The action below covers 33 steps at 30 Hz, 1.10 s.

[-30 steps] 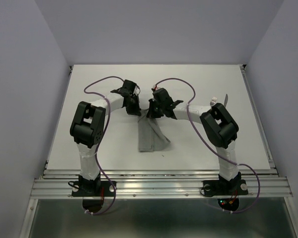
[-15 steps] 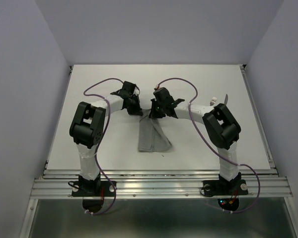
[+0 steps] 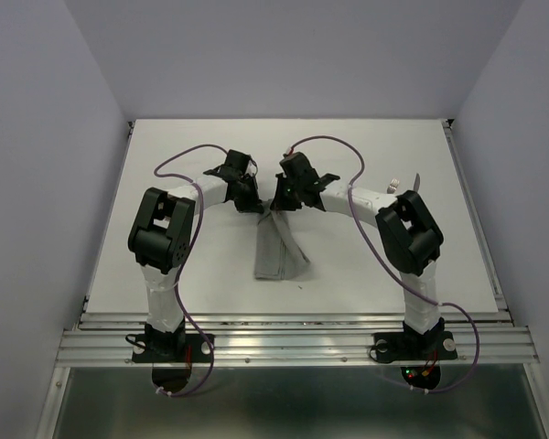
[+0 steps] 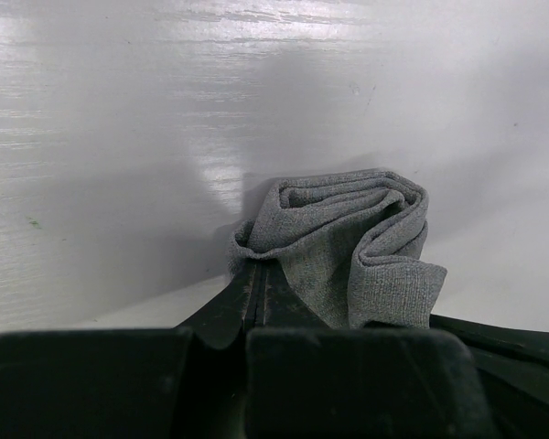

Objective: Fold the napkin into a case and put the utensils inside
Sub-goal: Fold the smaller rectangle-folded napkin at the center of the board.

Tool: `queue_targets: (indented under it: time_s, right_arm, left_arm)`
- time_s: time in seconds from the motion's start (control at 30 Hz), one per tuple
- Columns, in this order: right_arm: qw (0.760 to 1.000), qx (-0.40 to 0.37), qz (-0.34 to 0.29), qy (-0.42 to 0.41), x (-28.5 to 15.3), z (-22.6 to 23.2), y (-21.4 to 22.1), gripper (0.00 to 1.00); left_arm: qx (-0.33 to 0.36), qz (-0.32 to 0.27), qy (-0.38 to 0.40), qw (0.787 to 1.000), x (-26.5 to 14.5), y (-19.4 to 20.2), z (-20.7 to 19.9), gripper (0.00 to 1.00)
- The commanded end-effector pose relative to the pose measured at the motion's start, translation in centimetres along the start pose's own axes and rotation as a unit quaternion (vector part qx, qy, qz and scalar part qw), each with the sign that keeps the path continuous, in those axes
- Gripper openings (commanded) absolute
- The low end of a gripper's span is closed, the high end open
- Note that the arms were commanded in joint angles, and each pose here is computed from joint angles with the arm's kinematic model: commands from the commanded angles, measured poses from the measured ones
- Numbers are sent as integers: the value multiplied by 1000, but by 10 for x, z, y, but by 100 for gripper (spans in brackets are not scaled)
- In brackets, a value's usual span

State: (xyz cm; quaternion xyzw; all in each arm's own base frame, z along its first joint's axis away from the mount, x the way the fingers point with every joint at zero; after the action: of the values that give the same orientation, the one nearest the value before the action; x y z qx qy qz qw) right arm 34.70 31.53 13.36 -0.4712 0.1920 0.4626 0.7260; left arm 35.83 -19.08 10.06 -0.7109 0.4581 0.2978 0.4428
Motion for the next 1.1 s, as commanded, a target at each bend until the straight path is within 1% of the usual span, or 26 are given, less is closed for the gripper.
queue_targets:
  time_s: [0.0, 0.37, 0.57, 0.63, 0.83, 0.9, 1.07]
  right_arm:
    - [1000, 19, -20, -13, 1, 14, -16, 1]
    - [998, 58, -18, 12, 25, 14, -20, 1]
    - [996, 75, -5, 45, 41, 4, -12, 1]
    - [995, 79, -13, 65, 44, -2, -11, 1]
    - [989, 91, -11, 112, 59, -18, 0, 1]
    - [988, 93, -6, 122, 65, -24, 5, 1]
    - [986, 94, 1, 139, 72, -32, 13, 1]
  left_arm:
    - [-3, 41, -24, 999, 6, 21, 11, 0]
    - [-4, 40, -19, 999, 4, 21, 9, 0]
    - [-4, 40, -15, 999, 4, 21, 7, 0]
    - [-4, 39, -13, 999, 3, 21, 6, 0]
    - [-3, 39, -10, 999, -1, 22, 6, 0]
    - [-2, 35, -12, 999, -6, 21, 5, 0]
    - [3, 5, -20, 1000, -35, 17, 0, 0]
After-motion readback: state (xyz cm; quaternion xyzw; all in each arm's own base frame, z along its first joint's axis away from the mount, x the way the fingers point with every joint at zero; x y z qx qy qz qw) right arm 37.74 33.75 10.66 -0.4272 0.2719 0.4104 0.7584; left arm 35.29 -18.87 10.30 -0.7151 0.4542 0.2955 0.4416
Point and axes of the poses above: each gripper's point midway between its finger pads, its own x axis out along the fingers, its own z axis along the line the jaws close on, y = z × x, the point moved 9 cm from there along -x, back along the fingers, and after that the axes turned 1 degree about x, right-handed, at the moved point
